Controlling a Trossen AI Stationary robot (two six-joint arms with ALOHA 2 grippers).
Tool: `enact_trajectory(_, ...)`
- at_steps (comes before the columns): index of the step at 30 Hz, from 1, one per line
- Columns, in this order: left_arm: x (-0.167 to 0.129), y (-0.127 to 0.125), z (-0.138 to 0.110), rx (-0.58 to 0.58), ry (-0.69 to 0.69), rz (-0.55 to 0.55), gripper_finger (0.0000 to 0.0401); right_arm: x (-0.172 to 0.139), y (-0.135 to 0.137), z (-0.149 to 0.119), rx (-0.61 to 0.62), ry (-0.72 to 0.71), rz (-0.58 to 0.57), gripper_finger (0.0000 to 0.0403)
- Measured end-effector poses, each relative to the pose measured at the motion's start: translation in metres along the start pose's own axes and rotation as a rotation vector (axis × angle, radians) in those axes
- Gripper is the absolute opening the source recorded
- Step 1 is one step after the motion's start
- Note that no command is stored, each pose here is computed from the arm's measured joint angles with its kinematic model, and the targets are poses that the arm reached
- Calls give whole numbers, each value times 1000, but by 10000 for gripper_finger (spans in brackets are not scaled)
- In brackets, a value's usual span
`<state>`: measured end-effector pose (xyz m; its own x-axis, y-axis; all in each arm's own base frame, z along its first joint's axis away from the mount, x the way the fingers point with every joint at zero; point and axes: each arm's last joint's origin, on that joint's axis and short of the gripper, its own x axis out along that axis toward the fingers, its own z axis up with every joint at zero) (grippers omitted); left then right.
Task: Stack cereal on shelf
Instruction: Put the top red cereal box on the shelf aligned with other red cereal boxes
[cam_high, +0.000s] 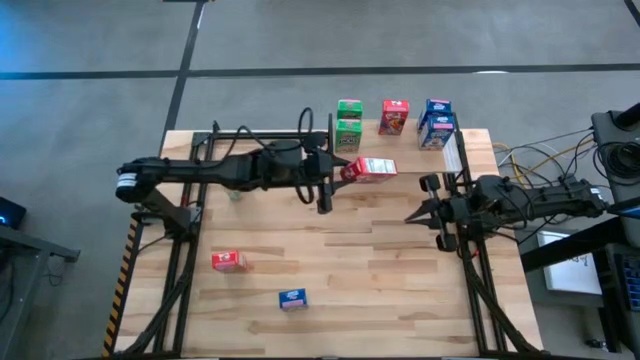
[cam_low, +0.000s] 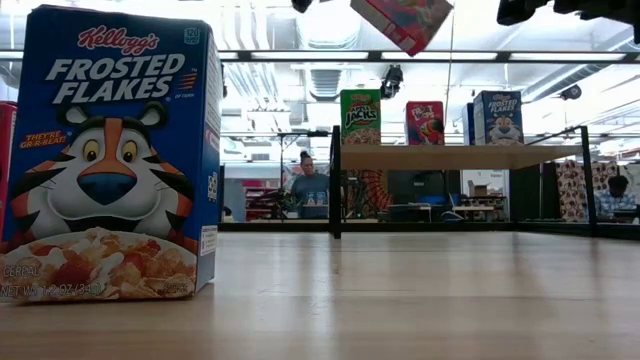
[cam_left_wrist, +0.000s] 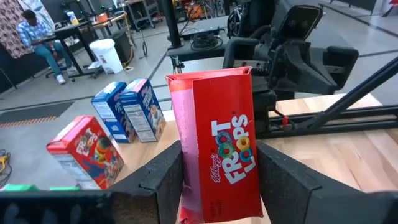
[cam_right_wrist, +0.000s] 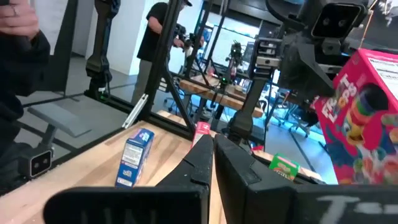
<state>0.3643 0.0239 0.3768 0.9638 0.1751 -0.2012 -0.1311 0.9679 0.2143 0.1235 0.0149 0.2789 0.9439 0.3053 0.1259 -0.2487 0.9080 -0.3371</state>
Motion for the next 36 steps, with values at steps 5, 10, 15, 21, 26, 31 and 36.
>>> enact_trajectory(5,18,3,1,23,12,9,164,-10,4,4,-29,-61,25,9)
enact_trajectory(10,33,13,-3,31,28,34,164,-21,9,5,-54,-138,37,9)
enact_trajectory(15,47,24,-11,24,52,64,164,-29,11,4,-63,-172,25,9)
enact_trajectory(21,60,34,-21,9,43,95,164,-32,12,4,-62,-176,24,9)
enact_trajectory(26,69,36,-29,6,46,103,164,-32,12,4,-53,-179,22,9)
enact_trajectory(31,71,38,-31,5,49,102,164,-32,12,4,-51,-175,19,9)
enact_trajectory(36,75,39,-34,5,44,103,164,-32,12,4,-48,-175,17,9)
